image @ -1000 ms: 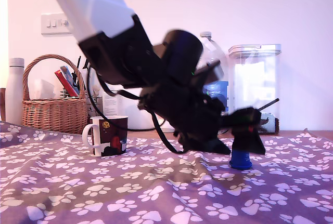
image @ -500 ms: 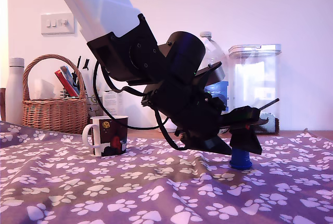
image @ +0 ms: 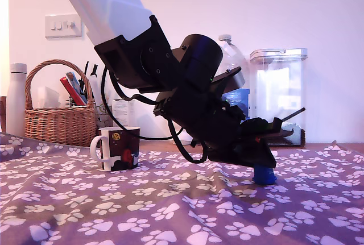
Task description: Pick up the coffee capsules from the table one by one and drop them inside the nearest coffee cup
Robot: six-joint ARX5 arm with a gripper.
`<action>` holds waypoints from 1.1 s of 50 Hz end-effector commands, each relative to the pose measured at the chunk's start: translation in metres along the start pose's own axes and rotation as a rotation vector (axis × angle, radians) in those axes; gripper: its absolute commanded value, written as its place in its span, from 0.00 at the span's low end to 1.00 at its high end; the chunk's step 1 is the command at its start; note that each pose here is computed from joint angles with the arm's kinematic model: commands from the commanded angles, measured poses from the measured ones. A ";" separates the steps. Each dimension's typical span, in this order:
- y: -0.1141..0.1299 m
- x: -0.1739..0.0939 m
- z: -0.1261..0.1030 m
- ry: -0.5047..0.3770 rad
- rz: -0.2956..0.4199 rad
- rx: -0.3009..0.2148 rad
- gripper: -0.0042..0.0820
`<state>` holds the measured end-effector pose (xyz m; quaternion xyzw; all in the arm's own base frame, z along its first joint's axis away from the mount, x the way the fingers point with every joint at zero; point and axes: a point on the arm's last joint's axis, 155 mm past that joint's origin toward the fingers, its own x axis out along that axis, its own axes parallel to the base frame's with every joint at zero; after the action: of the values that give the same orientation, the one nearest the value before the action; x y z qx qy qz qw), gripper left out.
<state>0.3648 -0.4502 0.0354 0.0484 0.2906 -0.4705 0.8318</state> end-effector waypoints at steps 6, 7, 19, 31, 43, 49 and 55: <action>0.002 0.006 -0.017 0.034 0.000 0.000 0.09; 0.002 0.006 -0.016 0.033 0.000 0.000 0.09; -0.001 0.002 0.006 -0.037 -0.005 0.018 0.09; -0.007 -0.017 0.043 -0.112 -0.004 0.047 0.09; -0.008 -0.043 0.083 -0.198 0.029 0.075 0.09; -0.007 -0.057 0.100 -0.231 0.046 0.079 0.09; -0.004 -0.070 0.113 -0.263 0.075 0.092 0.09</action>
<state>0.3819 -0.4455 0.1651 0.0288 0.1591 -0.4606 0.8728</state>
